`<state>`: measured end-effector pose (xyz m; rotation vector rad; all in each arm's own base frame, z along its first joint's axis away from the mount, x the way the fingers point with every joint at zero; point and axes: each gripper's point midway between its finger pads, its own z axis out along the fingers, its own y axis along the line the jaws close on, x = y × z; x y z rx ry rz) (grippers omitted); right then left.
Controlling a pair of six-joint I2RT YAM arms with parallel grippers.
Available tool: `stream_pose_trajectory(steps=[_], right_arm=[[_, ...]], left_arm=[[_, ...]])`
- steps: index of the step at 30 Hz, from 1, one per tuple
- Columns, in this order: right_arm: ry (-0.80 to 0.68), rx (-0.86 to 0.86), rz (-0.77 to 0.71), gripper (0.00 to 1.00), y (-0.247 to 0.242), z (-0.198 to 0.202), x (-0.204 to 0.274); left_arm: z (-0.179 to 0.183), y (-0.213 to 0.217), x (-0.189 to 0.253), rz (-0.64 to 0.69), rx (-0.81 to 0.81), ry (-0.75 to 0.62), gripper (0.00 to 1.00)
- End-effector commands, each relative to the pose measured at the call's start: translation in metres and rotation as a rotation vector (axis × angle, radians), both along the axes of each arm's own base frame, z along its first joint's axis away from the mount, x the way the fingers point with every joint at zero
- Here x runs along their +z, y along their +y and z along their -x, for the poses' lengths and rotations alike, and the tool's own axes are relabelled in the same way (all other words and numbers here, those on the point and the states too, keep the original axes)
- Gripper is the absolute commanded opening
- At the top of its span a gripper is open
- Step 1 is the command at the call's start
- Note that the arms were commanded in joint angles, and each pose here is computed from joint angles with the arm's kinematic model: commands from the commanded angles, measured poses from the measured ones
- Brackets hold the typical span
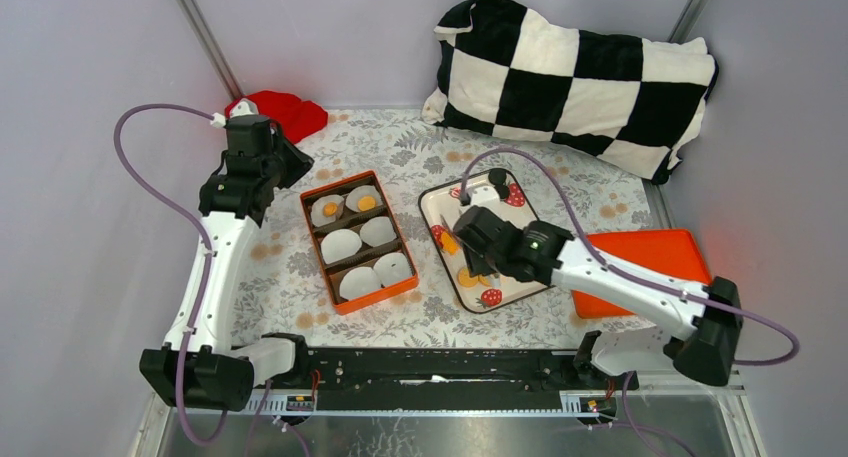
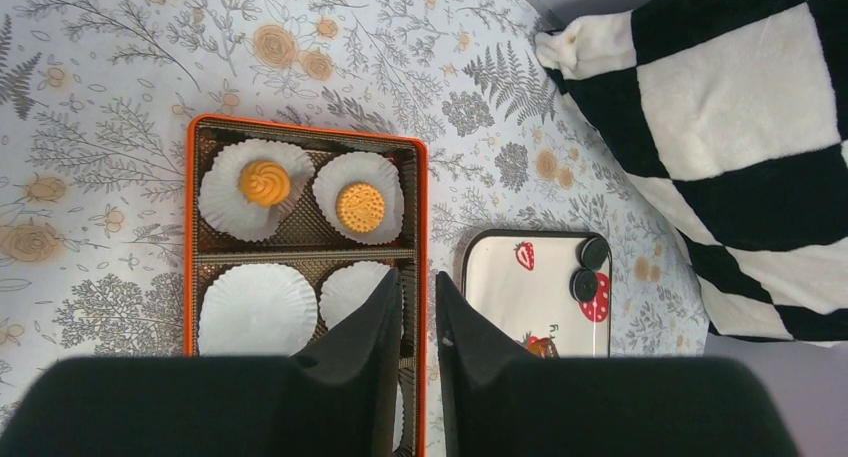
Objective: Pack the cookies
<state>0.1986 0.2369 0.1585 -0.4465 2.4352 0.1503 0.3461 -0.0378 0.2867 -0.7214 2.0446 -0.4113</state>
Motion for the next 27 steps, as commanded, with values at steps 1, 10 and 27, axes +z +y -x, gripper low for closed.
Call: stream_pose_trajectory(steps=[1,10,27], right_arm=[[-0.006,-0.103,-0.089,0.45,-0.026,0.019,0.019],[0.105,-0.132,-0.114,0.45,-0.052,0.055,0.000],[0.091,-0.113,-0.027,0.49,-0.040,0.046,-0.021]], left_arm=[[-0.004,-0.007,0.004,0.037,-0.032,-0.032,0.23],[-0.002,-0.013,0.001,0.072,-0.051,-0.027,0.23],[-0.004,-0.016,-0.006,0.080,-0.062,-0.018,0.23]])
